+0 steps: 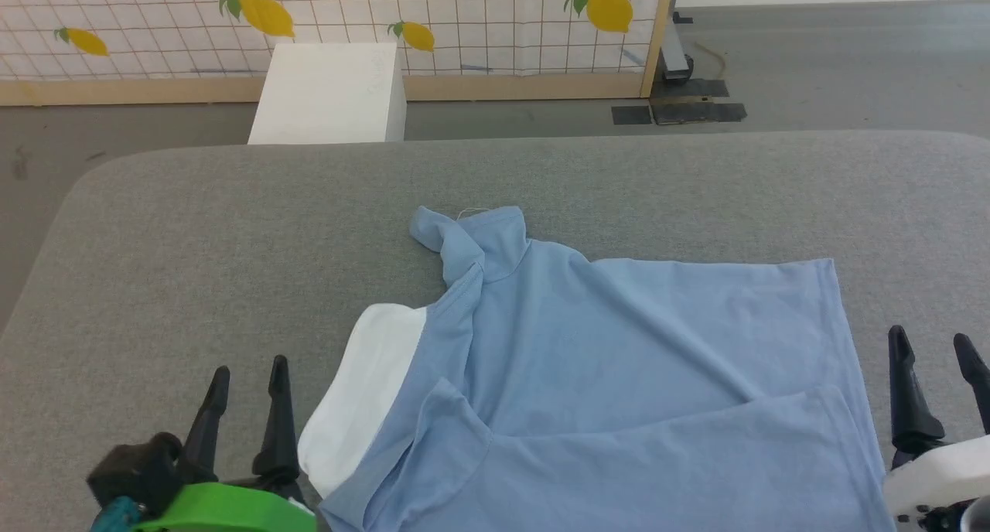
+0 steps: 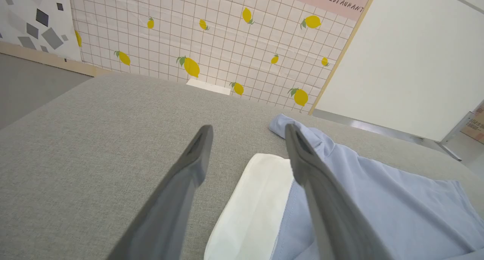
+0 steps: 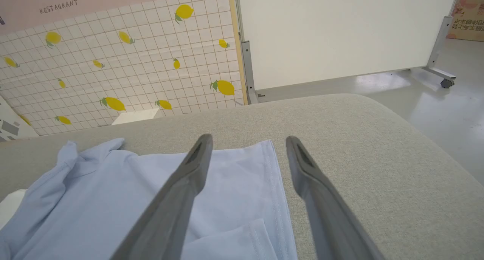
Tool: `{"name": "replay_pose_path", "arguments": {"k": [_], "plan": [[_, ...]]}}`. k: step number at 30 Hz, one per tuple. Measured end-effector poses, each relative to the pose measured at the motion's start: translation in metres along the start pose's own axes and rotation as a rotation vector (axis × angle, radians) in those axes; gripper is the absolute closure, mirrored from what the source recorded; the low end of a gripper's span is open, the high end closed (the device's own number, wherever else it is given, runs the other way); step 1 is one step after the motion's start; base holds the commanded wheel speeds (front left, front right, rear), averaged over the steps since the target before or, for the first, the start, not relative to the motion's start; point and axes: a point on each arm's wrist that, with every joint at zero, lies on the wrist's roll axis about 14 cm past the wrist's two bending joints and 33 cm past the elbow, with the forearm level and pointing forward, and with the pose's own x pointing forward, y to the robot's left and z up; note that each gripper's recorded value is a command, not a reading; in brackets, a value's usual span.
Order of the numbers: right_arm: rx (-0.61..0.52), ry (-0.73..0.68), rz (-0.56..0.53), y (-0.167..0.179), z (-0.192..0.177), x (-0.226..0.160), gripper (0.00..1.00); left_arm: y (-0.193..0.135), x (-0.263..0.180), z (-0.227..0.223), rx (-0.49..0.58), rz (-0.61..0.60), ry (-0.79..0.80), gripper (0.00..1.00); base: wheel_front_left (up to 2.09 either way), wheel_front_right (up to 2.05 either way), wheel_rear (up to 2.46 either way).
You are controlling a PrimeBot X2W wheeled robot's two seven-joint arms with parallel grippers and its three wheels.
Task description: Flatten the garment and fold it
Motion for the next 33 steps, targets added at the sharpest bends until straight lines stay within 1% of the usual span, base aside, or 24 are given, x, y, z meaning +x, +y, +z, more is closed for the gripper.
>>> {"name": "replay_pose_path", "arguments": {"k": [3, 6, 11, 13, 15, 16, 17, 19, 22, 24, 26, 28, 30, 33], "plan": [[-0.006, -0.03, 0.016, 0.006, -0.004, 0.0, 0.0, -0.002, 0.003, -0.004, 0.053, 0.01, -0.036, 0.0, 0.0, 0.0, 0.0], [-0.002, -0.018, 0.02, 0.008, -0.015, 0.0, 0.0, -0.007, 0.009, -0.009, 0.079, 0.004, -0.042, 0.0, 0.0, 0.0, 0.0], [-0.004, 0.004, 0.013, 0.006, -0.028, -0.001, 0.0, -0.026, 0.037, 0.003, 0.12, -0.071, -0.068, 0.0, 0.0, 0.0, 0.0], [-0.005, 0.009, 0.003, 0.003, -0.031, -0.001, 0.0, -0.037, 0.055, 0.011, 0.145, -0.13, -0.059, 0.0, 0.0, 0.0, 0.0], [-0.005, 0.019, -0.005, 0.001, -0.035, -0.001, 0.0, -0.048, 0.072, 0.009, 0.193, -0.197, 0.021, 0.0, 0.0, 0.0, 0.0], [-0.006, 0.023, -0.009, 0.0, -0.037, 0.0, 0.0, -0.054, 0.078, 0.009, 0.196, -0.229, 0.046, 0.0, 0.0, 0.0, 0.0], [-0.007, 0.028, -0.012, -0.001, -0.038, 0.0, 0.0, -0.061, 0.087, 0.012, 0.158, -0.247, 0.066, 0.0, 0.0, 0.0, 0.0], [-0.008, 0.023, -0.014, -0.001, -0.038, 0.004, 0.0, -0.075, 0.1, 0.006, 0.197, -0.321, 0.146, 0.0, 0.0, 0.0, 0.0], [-0.01, 0.023, -0.014, 0.0, -0.039, 0.012, 0.0, -0.089, 0.126, 0.008, 0.223, -0.379, 0.22, 0.0, 0.0, 0.0, 0.0], [-0.011, 0.028, -0.011, 0.001, -0.042, 0.017, 0.0, -0.095, 0.141, 0.007, 0.234, -0.399, 0.265, 0.0, 0.0, 0.0, 0.0], [-0.011, 0.036, -0.007, 0.003, -0.045, 0.021, 0.0, -0.097, 0.154, -0.001, 0.268, -0.413, 0.33, 0.0, 0.0, 0.0, 0.0], [-0.012, 0.047, -0.006, 0.004, -0.049, 0.025, 0.0, -0.098, 0.168, -0.01, 0.257, -0.414, 0.398, 0.0, 0.0, 0.0, 0.0], [-0.014, 0.054, -0.008, 0.004, -0.052, 0.029, 0.0, -0.098, 0.177, -0.021, 0.268, -0.419, 0.464, 0.0, 0.0, 0.0, 0.0], [-0.019, 0.068, -0.016, 0.002, -0.057, 0.035, 0.0, -0.1, 0.189, -0.037, 0.229, -0.416, 0.55, 0.0, 0.0, 0.0, 0.0]]}}
